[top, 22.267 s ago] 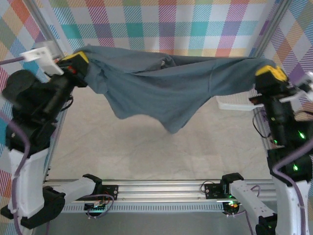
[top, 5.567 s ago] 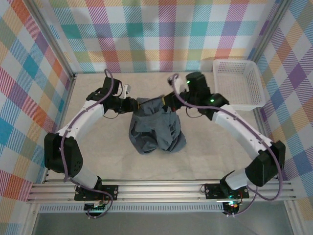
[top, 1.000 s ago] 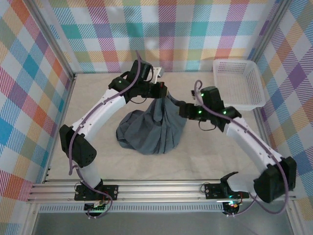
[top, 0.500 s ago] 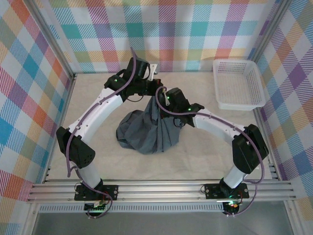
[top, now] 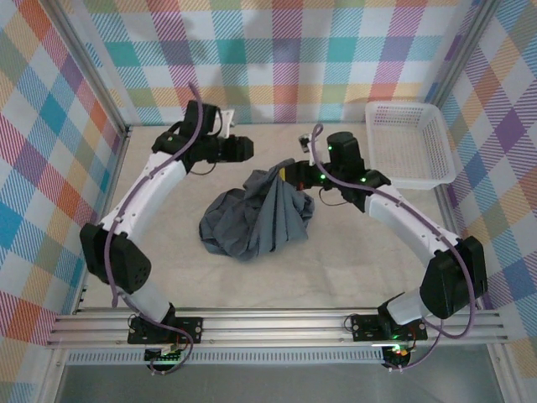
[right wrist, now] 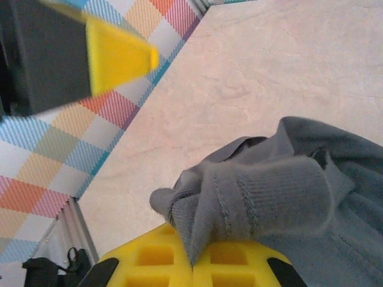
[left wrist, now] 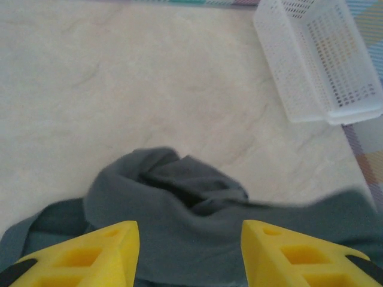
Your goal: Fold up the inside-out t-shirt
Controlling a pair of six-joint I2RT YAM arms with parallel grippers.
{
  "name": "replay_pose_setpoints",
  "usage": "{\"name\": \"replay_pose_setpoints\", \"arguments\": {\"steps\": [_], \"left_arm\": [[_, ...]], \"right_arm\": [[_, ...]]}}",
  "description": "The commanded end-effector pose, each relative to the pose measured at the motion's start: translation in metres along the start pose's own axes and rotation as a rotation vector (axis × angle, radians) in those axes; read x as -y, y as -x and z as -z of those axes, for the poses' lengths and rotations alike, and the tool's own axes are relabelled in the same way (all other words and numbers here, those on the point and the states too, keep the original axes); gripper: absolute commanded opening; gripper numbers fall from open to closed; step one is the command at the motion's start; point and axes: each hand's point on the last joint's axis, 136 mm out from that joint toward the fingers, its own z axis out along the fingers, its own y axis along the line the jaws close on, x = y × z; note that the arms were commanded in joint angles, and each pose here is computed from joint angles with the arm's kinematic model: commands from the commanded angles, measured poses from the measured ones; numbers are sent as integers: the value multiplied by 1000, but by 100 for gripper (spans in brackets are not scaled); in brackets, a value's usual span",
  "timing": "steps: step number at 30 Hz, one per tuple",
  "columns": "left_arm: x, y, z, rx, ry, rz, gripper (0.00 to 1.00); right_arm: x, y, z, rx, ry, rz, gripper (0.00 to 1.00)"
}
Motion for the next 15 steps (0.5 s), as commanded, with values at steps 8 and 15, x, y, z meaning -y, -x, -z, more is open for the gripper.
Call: {"name": "replay_pose_setpoints", "arguments": {"steps": [8,15], "left_arm": [[-27,-98,-23,-50,-17,105,59],[-42,-109,-70,-28,7,56,73]], "right_arm": [[-23,-6,2,-83,204,-10,0],[-17,-10,-1,-100,194,-49,0]]}}
